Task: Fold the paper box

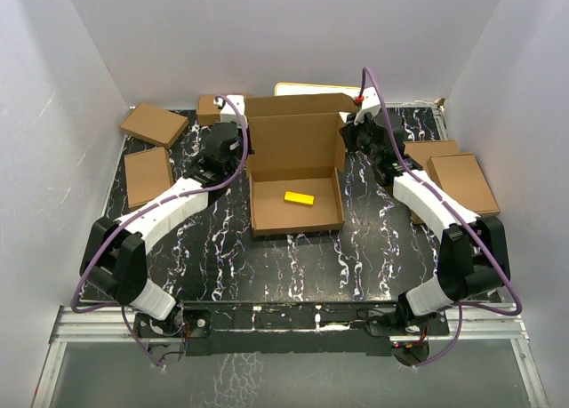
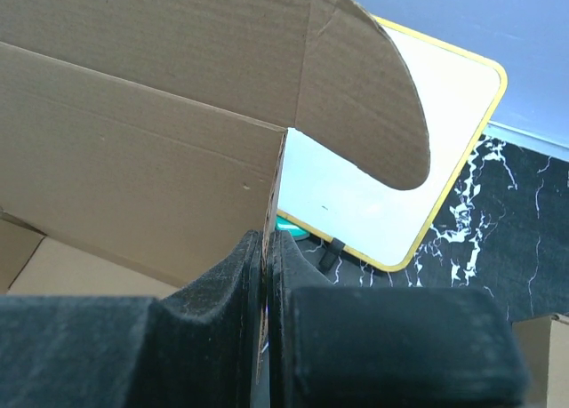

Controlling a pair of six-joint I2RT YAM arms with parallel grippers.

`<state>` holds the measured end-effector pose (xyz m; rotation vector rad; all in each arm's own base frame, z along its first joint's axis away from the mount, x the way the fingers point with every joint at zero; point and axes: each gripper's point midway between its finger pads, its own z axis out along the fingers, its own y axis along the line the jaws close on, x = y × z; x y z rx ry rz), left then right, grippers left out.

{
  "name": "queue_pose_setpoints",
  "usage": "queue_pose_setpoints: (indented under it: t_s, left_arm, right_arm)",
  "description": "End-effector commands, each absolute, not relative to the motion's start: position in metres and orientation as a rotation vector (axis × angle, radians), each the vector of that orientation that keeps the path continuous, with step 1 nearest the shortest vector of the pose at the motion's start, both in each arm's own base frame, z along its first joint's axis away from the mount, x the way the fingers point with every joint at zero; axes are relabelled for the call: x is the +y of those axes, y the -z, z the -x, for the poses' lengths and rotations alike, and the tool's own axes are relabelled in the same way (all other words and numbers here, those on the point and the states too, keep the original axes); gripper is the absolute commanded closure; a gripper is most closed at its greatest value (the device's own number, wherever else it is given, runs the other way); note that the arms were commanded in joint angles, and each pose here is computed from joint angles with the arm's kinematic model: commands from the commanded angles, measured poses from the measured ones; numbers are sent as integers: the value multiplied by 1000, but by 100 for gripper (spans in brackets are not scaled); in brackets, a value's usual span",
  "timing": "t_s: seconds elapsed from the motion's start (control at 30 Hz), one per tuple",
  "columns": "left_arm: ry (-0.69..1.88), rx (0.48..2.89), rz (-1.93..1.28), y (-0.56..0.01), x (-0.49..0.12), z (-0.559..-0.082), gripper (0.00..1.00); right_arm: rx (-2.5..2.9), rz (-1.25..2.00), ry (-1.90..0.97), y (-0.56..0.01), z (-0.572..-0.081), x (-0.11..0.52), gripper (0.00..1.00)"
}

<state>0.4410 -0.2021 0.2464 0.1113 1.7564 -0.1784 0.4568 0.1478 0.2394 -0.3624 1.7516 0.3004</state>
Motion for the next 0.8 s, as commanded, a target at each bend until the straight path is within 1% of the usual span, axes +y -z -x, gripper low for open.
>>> queue_pose_setpoints:
  t_s: [0.0, 0.13, 0.3, 0.4, 0.6, 0.77]
  left_arm:
    - [307, 1586, -168, -305, -229, -436, 100]
    - [328, 1586, -154, -298, -227, -429, 100]
    - [372, 1624, -123, -276, -225, -417, 100]
    - [387, 1626, -102, -272, -224, -412, 100]
    - [395, 1628, -104, -267, -231, -403, 100]
    - [403, 1625, -105, -263, -235, -393, 100]
  right_arm:
    - [1523, 432, -421, -308, -459, 187, 92]
    - [1492, 424, -418, -304, -453, 186, 92]
    - [1508, 423, -420, -276, -436, 187, 92]
    - [1515, 426, -419, -264, -425, 190, 92]
    - [1517, 345, -363, -260, -418, 183, 91]
    - [1550, 281, -393, -258, -415, 181, 90]
